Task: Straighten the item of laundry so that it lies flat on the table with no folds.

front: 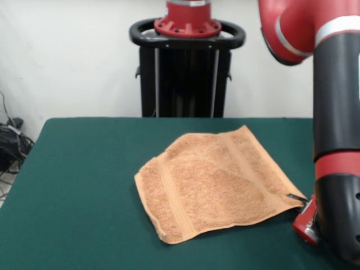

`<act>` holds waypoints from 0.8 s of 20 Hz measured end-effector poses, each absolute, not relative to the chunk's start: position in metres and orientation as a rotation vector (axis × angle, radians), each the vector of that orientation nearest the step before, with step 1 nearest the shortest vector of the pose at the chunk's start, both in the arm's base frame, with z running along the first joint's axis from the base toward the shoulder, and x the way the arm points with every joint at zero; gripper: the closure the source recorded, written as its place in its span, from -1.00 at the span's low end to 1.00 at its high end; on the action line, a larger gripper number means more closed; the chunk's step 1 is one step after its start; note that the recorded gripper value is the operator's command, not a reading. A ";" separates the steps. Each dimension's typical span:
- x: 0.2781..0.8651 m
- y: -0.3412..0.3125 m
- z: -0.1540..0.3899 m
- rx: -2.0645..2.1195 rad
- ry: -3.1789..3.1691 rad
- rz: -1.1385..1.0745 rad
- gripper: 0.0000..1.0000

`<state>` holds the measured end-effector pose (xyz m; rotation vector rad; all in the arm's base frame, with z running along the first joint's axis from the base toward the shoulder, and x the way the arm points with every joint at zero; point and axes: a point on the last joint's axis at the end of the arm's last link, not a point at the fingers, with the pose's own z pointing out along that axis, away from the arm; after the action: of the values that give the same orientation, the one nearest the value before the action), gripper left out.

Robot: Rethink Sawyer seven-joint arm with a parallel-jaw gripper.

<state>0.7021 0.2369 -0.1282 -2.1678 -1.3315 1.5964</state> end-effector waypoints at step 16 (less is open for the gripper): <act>0.721 0.234 -0.127 -2.211 -1.164 1.537 1.00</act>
<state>0.7211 0.2344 -0.1275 -2.2110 -1.1641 1.5368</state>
